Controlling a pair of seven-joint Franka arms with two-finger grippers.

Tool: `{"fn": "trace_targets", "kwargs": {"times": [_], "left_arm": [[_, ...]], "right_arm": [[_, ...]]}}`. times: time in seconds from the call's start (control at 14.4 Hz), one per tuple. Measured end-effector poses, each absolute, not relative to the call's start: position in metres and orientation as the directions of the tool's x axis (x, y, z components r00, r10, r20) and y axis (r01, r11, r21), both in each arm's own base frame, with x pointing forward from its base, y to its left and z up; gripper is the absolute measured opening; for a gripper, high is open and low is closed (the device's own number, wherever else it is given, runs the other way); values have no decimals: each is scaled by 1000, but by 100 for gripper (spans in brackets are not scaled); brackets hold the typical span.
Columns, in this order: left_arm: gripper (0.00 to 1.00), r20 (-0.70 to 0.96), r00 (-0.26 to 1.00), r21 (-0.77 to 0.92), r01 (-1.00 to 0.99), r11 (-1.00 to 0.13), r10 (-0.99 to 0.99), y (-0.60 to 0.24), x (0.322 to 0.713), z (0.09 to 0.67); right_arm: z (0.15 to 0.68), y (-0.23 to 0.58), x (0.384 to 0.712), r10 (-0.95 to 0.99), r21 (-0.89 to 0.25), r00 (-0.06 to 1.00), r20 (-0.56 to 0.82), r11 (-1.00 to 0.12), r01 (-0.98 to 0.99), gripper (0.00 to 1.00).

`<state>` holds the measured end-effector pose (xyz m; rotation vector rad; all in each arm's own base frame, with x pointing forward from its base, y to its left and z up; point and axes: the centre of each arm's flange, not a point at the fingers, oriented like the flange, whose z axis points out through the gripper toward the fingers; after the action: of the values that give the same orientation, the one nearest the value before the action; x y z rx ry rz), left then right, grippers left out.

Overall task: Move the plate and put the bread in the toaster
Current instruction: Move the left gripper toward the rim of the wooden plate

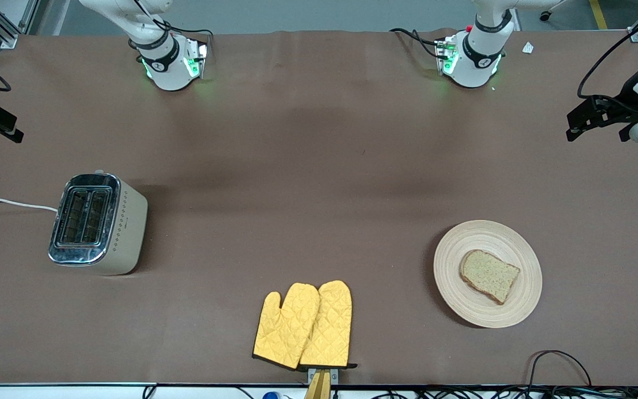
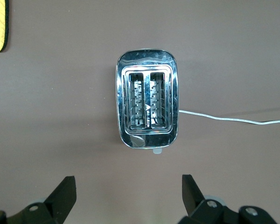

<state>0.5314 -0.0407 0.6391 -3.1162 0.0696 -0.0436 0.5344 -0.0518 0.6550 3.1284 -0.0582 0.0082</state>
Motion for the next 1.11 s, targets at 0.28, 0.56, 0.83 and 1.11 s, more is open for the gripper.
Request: {"fn": "trace_targets", "kwargs": {"times": [0.28, 0.56, 0.83, 1.11], "left_arm": [[100, 31, 998, -23, -46, -999, -47, -41, 536, 640], [100, 46, 998, -24, -37, -999, -38, -39, 562, 640], [100, -9, 999, 65, 39, -997, 39, -7, 601, 601], [100, -74, 988, 225, 150, -963, 136, 58, 630, 541]], "right_arm": [[655, -52, 534, -37, 13, 999, 6, -999, -37, 100], [655, -52, 535, -37, 13, 999, 8, -999, -37, 100], [656, -50, 535, -34, 13, 999, 10, -999, -34, 100], [656, -48, 535, -30, 13, 999, 11, -999, -30, 100]]}}
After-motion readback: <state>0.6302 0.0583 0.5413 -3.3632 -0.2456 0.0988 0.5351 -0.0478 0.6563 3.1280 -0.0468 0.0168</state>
